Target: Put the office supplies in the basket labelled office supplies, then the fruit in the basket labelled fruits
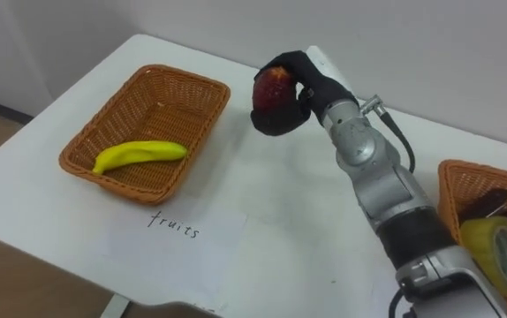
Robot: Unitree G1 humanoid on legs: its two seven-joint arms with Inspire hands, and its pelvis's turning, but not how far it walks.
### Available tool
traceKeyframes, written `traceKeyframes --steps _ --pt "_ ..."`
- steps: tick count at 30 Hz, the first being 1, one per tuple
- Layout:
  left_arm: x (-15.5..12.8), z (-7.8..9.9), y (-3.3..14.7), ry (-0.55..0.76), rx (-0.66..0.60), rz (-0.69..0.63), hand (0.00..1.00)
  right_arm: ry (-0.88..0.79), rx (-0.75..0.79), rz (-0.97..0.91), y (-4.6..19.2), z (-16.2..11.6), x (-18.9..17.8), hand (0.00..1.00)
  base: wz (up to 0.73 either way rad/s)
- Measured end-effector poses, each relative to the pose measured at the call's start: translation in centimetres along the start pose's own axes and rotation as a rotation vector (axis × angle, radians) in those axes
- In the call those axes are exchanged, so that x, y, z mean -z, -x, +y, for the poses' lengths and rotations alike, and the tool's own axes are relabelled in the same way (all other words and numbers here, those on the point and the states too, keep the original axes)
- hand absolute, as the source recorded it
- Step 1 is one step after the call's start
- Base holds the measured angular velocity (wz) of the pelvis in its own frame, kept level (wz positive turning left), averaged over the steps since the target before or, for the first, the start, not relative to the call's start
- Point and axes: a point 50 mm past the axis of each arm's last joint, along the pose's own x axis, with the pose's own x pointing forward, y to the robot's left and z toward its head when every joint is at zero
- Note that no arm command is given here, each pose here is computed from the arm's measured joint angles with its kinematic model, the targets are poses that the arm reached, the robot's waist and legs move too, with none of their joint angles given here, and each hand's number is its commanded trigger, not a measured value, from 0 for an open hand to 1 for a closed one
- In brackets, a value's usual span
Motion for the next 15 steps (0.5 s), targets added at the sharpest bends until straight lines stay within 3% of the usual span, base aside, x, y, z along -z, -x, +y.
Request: traceKeyframes --steps 15 --pt "1.3 -0.5 0.3 -0.006 -0.008 0.036 0.0 0.024 0.025 -0.081 -0.1 0.0 -2.3 1.0 0.07"
